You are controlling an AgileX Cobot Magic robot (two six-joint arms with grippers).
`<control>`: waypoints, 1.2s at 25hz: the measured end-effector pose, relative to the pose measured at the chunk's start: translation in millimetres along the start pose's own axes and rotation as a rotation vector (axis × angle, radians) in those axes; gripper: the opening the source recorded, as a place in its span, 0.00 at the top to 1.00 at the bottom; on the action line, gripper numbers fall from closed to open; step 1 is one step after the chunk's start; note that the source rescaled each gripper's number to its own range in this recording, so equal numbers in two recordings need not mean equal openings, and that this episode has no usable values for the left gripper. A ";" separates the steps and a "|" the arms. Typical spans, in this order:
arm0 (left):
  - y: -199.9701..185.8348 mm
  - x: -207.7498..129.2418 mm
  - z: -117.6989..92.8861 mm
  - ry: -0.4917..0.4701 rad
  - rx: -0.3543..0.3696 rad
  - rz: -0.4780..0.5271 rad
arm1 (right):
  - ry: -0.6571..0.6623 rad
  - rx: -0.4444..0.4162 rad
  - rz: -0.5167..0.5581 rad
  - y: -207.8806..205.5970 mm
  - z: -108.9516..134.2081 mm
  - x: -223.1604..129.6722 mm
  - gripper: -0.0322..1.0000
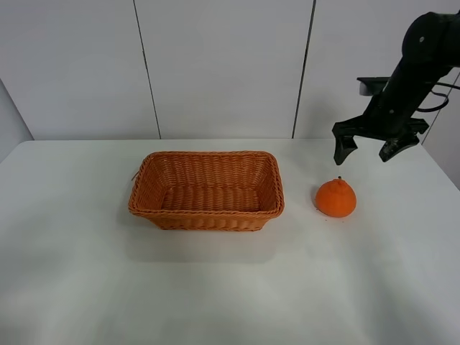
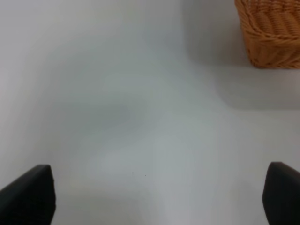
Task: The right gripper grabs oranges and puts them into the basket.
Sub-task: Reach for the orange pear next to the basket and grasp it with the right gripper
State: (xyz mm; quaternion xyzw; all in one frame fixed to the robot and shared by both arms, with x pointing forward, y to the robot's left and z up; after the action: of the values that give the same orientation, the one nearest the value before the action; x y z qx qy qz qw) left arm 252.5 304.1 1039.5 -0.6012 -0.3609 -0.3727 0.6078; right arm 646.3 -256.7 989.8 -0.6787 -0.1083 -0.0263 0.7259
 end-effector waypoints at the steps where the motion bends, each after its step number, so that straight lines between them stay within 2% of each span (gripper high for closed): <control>1: 0.0 0.0 0.0 0.000 0.000 0.000 | -0.005 0.001 0.016 7.3 2.0 0.9 0.02; 10: 0.0 0.0 0.0 0.000 0.000 0.000 | 0.005 -0.011 0.122 73.3 -0.3 2.3 0.02; 18: 0.0 0.0 0.0 0.000 0.000 0.000 | 0.012 0.000 0.131 112.4 -1.4 3.9 0.03; 20: 0.0 0.0 0.0 0.000 0.000 0.000 | 0.013 0.003 0.129 116.7 -1.3 4.1 0.07; 21: 0.0 0.0 0.0 0.000 0.000 0.000 | 0.014 0.004 0.126 117.9 -1.3 4.5 0.12; 23: 0.0 0.0 0.0 0.000 0.000 0.000 | 0.016 0.006 0.121 118.3 -1.0 5.0 0.29; 27: 0.0 0.0 0.0 0.000 0.000 0.000 | 0.015 0.006 0.120 117.1 -0.9 5.7 0.89; 28: 0.0 0.0 0.0 0.000 0.000 0.000 | 0.015 0.007 0.117 115.2 -0.8 6.8 0.96; 30: 0.0 0.0 0.0 0.000 0.000 0.000 | 0.013 0.008 0.123 112.3 -0.5 7.7 0.96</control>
State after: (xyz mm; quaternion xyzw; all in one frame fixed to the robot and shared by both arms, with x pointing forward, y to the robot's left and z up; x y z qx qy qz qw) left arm 252.5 304.1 1039.5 -0.6012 -0.3609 -0.3727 0.6078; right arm 674.7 -247.7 881.3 -0.6812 -0.0619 0.0144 0.7294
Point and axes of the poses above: a point on each arm's last joint axis where the gripper is mounted, y pointing out along that axis toward the gripper, z along the wrist's bending axis when the last joint is at zero, x = y × z, the point moved 2 cm from there along y, pointing out along that axis toward the gripper, and after that the axes turned 1 degree about -y, right-handed, at the moved point
